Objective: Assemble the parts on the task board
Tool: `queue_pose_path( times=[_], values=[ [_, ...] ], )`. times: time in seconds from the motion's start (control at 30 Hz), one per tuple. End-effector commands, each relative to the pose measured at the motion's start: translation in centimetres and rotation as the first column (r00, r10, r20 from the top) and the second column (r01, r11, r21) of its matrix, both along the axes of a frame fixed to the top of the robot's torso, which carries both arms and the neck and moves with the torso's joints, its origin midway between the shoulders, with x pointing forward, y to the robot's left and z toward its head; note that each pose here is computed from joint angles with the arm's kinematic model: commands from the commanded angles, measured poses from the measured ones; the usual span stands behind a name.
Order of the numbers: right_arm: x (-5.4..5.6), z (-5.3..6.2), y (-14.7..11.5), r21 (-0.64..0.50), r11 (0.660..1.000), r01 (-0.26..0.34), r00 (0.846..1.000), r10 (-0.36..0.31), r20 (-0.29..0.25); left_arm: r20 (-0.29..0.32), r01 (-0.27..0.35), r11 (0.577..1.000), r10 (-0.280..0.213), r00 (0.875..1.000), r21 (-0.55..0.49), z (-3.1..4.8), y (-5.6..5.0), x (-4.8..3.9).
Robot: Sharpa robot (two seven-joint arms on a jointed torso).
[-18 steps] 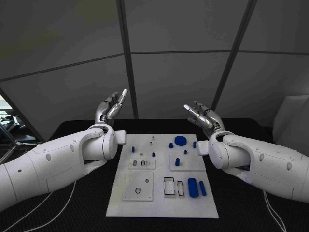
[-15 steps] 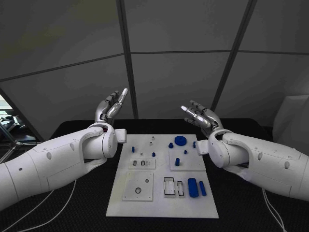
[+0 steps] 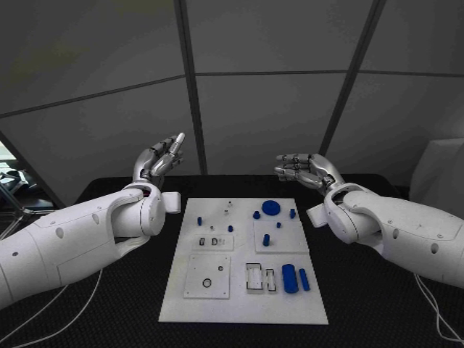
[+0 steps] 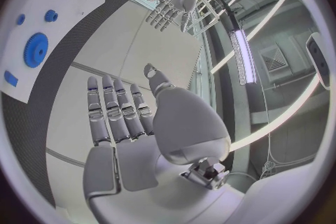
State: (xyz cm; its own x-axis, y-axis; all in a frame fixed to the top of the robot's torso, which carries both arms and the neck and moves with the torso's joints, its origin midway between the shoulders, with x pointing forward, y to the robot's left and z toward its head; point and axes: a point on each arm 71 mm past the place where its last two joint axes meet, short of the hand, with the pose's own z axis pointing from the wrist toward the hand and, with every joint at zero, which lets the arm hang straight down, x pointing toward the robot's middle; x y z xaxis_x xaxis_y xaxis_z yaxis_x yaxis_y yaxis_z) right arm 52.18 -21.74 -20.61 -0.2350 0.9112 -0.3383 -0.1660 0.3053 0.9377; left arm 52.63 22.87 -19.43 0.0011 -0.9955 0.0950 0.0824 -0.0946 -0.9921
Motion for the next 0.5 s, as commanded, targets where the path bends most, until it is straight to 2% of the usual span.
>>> queue_pose_path(
  times=[0.03,0.3,0.5],
  values=[
    [-0.1,0.9,0.4,-0.145,0.989,-0.022,0.993,0.039,0.116,0.014,0.058,0.998,-0.057,0.998,-0.023,0.35,-0.3,-0.22],
    [0.5,2.2,0.2,-0.291,0.955,-0.059,0.986,0.102,0.134,0.022,0.063,0.998,-0.063,0.998,0.01,0.83,0.5,-1.06],
    [0.9,3.6,1.0,-0.459,0.884,-0.088,0.97,0.18,0.161,0.042,0.082,0.996,-0.083,0.996,0.033,1.47,0.8,-2.1]
  ],
)
